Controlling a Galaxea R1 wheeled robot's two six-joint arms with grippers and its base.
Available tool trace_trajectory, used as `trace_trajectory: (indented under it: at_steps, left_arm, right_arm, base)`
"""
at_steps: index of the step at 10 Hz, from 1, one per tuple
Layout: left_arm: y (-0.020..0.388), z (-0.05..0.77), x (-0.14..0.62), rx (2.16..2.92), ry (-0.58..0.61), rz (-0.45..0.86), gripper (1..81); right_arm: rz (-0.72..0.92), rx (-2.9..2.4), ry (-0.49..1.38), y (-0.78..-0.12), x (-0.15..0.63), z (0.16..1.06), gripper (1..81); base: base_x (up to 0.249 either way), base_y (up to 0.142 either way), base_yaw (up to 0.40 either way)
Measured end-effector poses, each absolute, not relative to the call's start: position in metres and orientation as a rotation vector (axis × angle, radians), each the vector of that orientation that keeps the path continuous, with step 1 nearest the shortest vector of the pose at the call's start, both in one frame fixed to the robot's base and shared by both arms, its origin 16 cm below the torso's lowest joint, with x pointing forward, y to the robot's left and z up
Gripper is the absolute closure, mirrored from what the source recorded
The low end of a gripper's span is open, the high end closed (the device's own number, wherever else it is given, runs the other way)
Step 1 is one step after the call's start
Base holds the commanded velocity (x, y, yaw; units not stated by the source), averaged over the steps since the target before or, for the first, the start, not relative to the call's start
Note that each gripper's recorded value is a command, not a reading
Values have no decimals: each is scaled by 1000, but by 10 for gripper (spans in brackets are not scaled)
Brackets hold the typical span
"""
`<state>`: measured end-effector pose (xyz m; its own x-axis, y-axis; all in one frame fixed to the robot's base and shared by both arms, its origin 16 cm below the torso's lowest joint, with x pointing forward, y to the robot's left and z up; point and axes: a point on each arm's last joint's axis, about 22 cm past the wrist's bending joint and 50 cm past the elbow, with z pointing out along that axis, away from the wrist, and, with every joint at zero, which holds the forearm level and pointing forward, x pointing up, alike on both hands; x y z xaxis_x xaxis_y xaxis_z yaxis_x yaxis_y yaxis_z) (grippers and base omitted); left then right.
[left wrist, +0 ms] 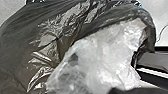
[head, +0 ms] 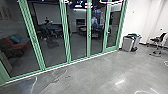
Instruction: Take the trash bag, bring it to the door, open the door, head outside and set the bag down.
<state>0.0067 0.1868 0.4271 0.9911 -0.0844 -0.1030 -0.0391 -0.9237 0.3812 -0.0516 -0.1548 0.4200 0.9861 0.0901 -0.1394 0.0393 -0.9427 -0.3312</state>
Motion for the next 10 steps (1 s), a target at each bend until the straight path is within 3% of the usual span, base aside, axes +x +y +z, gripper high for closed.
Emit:
trace_trajectory:
  at_steps: [10]
  left_arm:
    - [185, 427, 3, 2743, -89, -170, 811]
  right_arm:
    - [228, -2794, -92, -152, -59, 421, 10]
  base:
    - [123, -65, 0]
